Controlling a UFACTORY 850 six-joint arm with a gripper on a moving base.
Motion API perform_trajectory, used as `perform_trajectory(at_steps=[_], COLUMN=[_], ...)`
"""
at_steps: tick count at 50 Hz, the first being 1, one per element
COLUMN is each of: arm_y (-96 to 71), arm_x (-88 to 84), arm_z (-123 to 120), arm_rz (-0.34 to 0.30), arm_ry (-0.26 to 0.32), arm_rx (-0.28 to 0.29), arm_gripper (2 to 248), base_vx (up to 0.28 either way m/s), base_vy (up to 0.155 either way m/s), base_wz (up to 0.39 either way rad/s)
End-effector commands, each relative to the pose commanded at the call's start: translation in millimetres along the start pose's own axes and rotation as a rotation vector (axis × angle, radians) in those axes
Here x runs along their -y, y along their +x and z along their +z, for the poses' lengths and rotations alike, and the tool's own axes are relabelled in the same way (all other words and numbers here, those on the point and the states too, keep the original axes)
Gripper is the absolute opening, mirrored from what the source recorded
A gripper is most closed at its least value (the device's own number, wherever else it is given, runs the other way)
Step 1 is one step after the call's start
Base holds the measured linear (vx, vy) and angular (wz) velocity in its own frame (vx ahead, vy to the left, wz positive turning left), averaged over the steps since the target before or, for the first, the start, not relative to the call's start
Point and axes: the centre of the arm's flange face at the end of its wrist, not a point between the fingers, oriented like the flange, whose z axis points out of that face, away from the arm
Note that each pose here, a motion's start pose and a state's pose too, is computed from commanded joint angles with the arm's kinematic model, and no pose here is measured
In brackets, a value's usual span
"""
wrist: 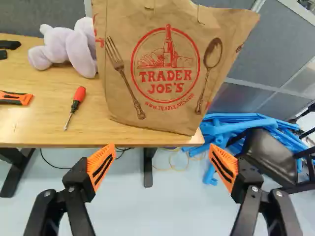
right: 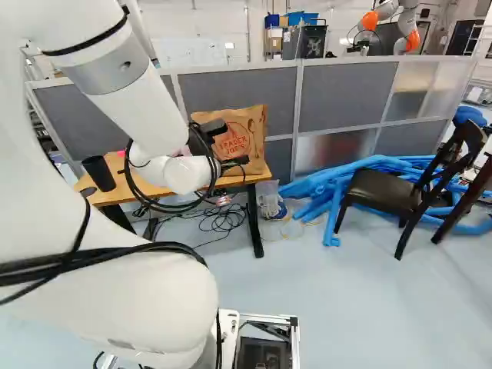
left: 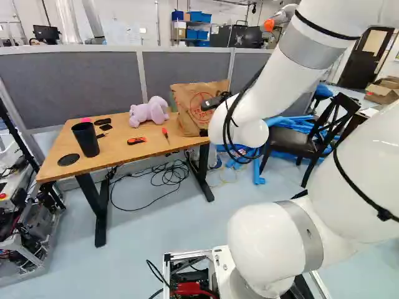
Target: Pick up the bag on the ground and place it on the table
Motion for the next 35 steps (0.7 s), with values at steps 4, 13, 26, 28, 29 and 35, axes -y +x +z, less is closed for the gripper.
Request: perform_trajectory(at_steps=[4,13,26,28,29,35], arm_y=[-6.9,-19.9,-35.0,-36.9,-37.8,-42.8], arm_x=[1.0,3.0,5.5,5.8,5.9,6.8], arm_z=[-4.4,-13.1,-23.6,-25.0,-25.7,-29.3], arm_rz=[0.03,0.087,0.153,0.161,0.166,0.187], arm_ry=[-0.005,-0.012,-0.019,-0.02,-0.021,-0.022], arm_rx=[-0.013,-0.039,-0.07,-0.074,-0.075,-0.086], arm_gripper=[247,247,247,247,247,247], base_vx=[0.0,0.0,0.0,0.0,0.0,0.0], base_vy=[0.0,0.0,0.0,0.0,0.0,0.0], base_wz=[0.0,0.0,0.0,0.0,0.0,0.0])
